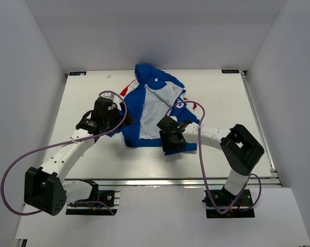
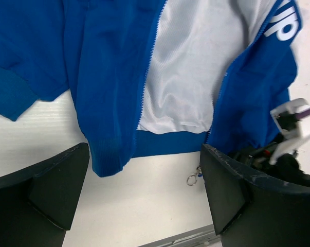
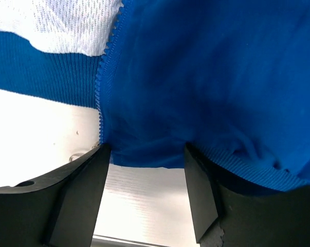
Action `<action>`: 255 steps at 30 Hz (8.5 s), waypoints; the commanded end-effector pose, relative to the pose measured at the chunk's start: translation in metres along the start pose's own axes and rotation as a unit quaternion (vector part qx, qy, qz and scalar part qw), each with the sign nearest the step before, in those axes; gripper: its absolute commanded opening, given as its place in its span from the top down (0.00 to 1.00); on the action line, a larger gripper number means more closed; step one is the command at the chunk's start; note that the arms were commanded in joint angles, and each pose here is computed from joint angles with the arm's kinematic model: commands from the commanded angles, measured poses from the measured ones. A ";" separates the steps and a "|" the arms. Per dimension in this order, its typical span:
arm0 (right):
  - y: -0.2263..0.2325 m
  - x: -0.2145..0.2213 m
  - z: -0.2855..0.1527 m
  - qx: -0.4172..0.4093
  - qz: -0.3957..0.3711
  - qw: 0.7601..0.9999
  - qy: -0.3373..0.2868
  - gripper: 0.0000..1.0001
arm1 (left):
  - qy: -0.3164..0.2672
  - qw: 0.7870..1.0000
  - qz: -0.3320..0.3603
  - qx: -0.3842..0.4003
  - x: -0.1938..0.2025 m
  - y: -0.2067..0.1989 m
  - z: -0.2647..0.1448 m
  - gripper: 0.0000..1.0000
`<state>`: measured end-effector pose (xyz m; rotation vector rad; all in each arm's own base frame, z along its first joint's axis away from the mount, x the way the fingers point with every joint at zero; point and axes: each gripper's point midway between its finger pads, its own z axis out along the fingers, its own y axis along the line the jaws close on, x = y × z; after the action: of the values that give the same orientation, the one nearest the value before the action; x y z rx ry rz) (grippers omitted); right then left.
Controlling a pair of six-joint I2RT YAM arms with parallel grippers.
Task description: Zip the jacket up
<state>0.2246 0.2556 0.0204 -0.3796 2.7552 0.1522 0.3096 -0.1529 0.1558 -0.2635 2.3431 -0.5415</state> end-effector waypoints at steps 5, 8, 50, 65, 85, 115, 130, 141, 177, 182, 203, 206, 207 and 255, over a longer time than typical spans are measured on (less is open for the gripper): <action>-0.018 0.021 0.025 0.089 -0.003 0.995 0.041 0.34 | -0.030 0.999 -0.004 -0.018 -0.007 0.007 -0.011 0.02; -0.020 0.025 0.027 0.106 -0.006 0.993 0.055 0.34 | -0.028 0.999 -0.005 -0.025 -0.006 0.010 -0.011 0.02; -0.024 -0.014 -0.035 -0.185 0.010 0.982 -0.047 1.00 | 0.170 0.938 0.195 -0.229 0.066 0.017 0.045 0.16; -0.035 -0.002 -0.023 -0.172 0.020 0.985 -0.026 1.00 | 0.179 0.935 0.168 -0.255 0.090 0.032 0.049 0.26; -0.041 0.004 -0.019 -0.156 0.021 0.987 -0.013 1.00 | 0.128 0.942 0.145 -0.274 0.077 0.040 0.042 0.12; -0.054 0.012 -0.009 -0.115 0.038 0.993 0.006 1.00 | 0.212 0.932 0.115 -0.269 0.161 0.082 0.076 0.40; -0.080 0.020 0.006 -0.073 0.078 0.994 0.030 1.00 | 0.170 0.938 0.120 -0.278 0.122 0.076 0.063 0.62; -0.129 0.029 0.014 -0.036 0.164 0.985 0.046 1.00 | 0.068 0.952 0.119 -0.275 0.047 0.049 0.022 0.72; 0.022 -0.062 -0.113 -0.439 -0.036 0.877 -0.192 1.00 | 0.075 0.946 0.026 0.314 0.070 -0.142 -0.001 1.00; 0.028 -0.065 -0.122 -0.452 -0.038 0.869 -0.198 1.00 | 0.067 0.946 0.011 0.316 0.069 -0.141 -0.001 1.00; 0.042 -0.054 -0.124 -0.495 -0.010 0.858 -0.135 1.00 | 0.043 0.934 0.011 0.354 0.071 -0.150 -0.009 1.00; 0.043 -0.055 -0.127 -0.499 -0.009 0.856 -0.137 1.00 | 0.043 0.934 0.012 0.353 0.073 -0.150 -0.009 1.00; 0.043 -0.055 -0.127 -0.499 -0.008 0.855 -0.139 1.00 | 0.043 0.934 0.012 0.354 0.072 -0.151 -0.010 1.00; 0.045 -0.052 -0.138 -0.514 -0.022 0.843 -0.157 1.00 | 0.033 0.936 0.012 0.349 0.070 -0.147 -0.016 1.00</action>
<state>0.2162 0.2854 0.1489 -0.5245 2.1969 1.5133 0.2554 -0.3006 0.1698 0.0845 2.1131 -1.3116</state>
